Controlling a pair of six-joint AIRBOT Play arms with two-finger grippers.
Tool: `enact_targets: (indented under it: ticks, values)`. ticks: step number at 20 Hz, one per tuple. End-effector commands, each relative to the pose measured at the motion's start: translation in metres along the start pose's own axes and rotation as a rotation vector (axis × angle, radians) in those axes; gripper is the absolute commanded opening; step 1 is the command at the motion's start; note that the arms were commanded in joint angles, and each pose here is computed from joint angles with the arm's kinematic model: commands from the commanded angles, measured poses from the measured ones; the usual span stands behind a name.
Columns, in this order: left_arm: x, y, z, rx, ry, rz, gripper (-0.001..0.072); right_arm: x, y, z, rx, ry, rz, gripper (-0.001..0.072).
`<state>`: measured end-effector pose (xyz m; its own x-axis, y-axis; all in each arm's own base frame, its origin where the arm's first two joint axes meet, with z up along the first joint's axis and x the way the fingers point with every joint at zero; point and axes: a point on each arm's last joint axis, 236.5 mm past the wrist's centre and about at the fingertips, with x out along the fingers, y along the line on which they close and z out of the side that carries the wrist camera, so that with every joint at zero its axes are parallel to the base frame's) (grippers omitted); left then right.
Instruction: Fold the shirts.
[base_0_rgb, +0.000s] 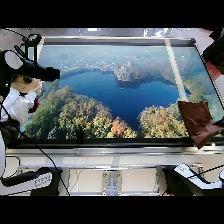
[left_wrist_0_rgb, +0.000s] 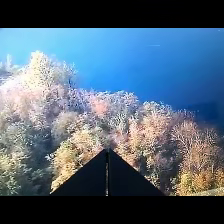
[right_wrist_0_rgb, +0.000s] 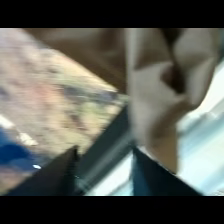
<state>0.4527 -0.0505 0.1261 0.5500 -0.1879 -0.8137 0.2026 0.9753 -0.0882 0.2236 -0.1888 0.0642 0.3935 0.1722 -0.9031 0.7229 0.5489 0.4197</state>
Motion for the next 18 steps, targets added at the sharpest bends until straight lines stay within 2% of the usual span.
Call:
enact_targets:
  ticks: [1,3,9,14,18]
  values:
    - [0.0,0.0,0.0,-0.003,0.0,0.0,0.0016,-0.063,0.13,0.006,-0.194,-0.129,0.414,0.0012]
    - [0.0,0.0,-0.001,-0.003,0.003,0.0,0.0016,-0.082,0.181,-0.006,-0.323,-0.148,0.509,0.0019]
    - [0.0,-0.002,-0.012,-0.003,0.053,-0.009,0.0016,-0.06,0.273,-0.079,-0.671,-0.049,0.562,0.0016]
    - [0.0,-0.002,-0.012,-0.003,0.053,-0.009,0.0016,-0.032,0.309,-0.132,-0.927,-0.031,0.514,0.0016]
    - [0.0,-0.002,-0.012,-0.002,0.053,-0.009,0.0016,-0.029,0.321,-0.159,-0.997,-0.001,0.531,0.0016]
